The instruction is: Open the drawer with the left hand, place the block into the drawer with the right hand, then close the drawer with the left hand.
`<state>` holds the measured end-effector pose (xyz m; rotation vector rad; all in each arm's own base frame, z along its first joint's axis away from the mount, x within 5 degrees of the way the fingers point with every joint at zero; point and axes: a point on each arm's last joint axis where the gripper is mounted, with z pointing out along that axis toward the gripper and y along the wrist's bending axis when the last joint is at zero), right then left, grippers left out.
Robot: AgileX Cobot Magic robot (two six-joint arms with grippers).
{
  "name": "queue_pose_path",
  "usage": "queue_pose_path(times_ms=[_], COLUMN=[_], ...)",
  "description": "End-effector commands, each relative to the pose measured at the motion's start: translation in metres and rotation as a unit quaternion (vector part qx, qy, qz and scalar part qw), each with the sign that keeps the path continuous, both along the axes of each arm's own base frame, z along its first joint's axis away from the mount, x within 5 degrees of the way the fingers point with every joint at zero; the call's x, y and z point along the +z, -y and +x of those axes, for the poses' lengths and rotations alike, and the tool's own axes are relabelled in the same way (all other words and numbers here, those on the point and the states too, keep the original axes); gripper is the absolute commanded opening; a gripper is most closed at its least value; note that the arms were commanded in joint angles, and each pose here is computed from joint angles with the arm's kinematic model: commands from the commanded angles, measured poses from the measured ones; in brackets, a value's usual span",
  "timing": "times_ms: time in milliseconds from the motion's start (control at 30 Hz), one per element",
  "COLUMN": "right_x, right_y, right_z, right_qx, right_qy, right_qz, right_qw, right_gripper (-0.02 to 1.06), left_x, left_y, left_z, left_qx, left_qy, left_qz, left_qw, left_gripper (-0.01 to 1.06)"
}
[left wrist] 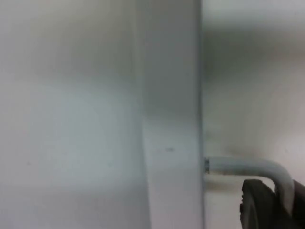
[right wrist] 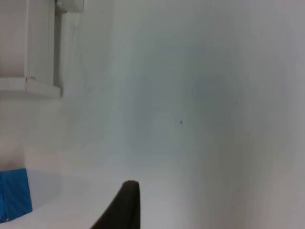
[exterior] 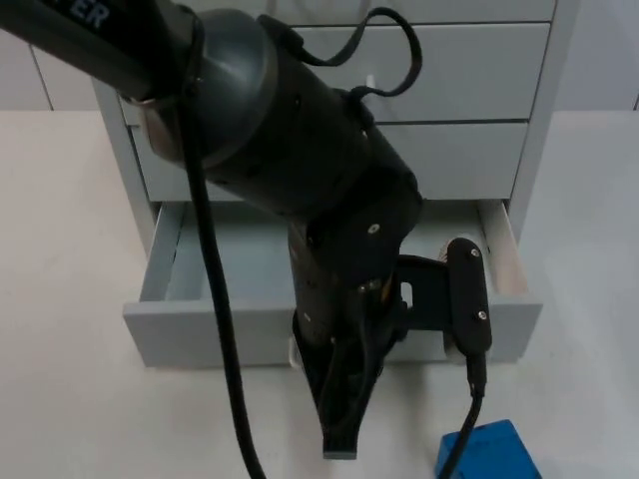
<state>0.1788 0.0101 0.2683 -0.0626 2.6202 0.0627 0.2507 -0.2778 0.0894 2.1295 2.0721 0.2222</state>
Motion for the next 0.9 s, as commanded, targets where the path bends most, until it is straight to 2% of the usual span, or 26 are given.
queue_pose_path(times_ms=[0, 133, 600, 700, 733, 833, 867], right_x=[0.0017, 0.0018, 0.0020, 0.0020, 0.0020, 0.0020, 0.0020], right_y=[0.0006, 0.0006, 0.0006, 0.0006, 0.0006, 0.0004, 0.0004], right_z=[0.0009, 0.0011, 0.0014, 0.0014, 0.0014, 0.0014, 0.0014], right_qx=[-0.002, -0.002, -0.002, -0.002, -0.002, -0.002, -0.002], right_qy=[0.005, 0.006, 0.008, 0.008, 0.008, 0.008, 0.008], right_qz=[0.001, 0.001, 0.001, 0.001, 0.001, 0.002, 0.002], right_qw=[1.0000, 1.0000, 1.0000, 1.0000, 1.0000, 1.0000, 1.0000], right_gripper=[1.05, 1.05, 1.05, 1.05, 1.05, 1.05, 1.05], left_x=[-0.0081, -0.0090, -0.0083, -0.0083, -0.0083, -0.0083, -0.0083], left_y=[-0.0015, -0.0021, -0.0006, -0.0002, -0.0002, 0.0000, 0.0000], left_z=[-0.0176, -0.0210, -0.0192, -0.0190, -0.0190, -0.0193, -0.0193], left_qx=[-0.016, -0.039, -0.043, -0.040, -0.040, -0.036, -0.036], left_qy=[-0.054, -0.074, -0.063, -0.062, -0.062, -0.063, -0.063], left_qz=[0.027, 0.033, 0.025, 0.023, 0.023, 0.021, 0.021], left_qw=[0.998, 0.996, 0.997, 0.997, 0.997, 0.997, 0.997], left_gripper=[0.00, 0.00, 0.00, 0.15, 0.15, 0.41, 0.41])
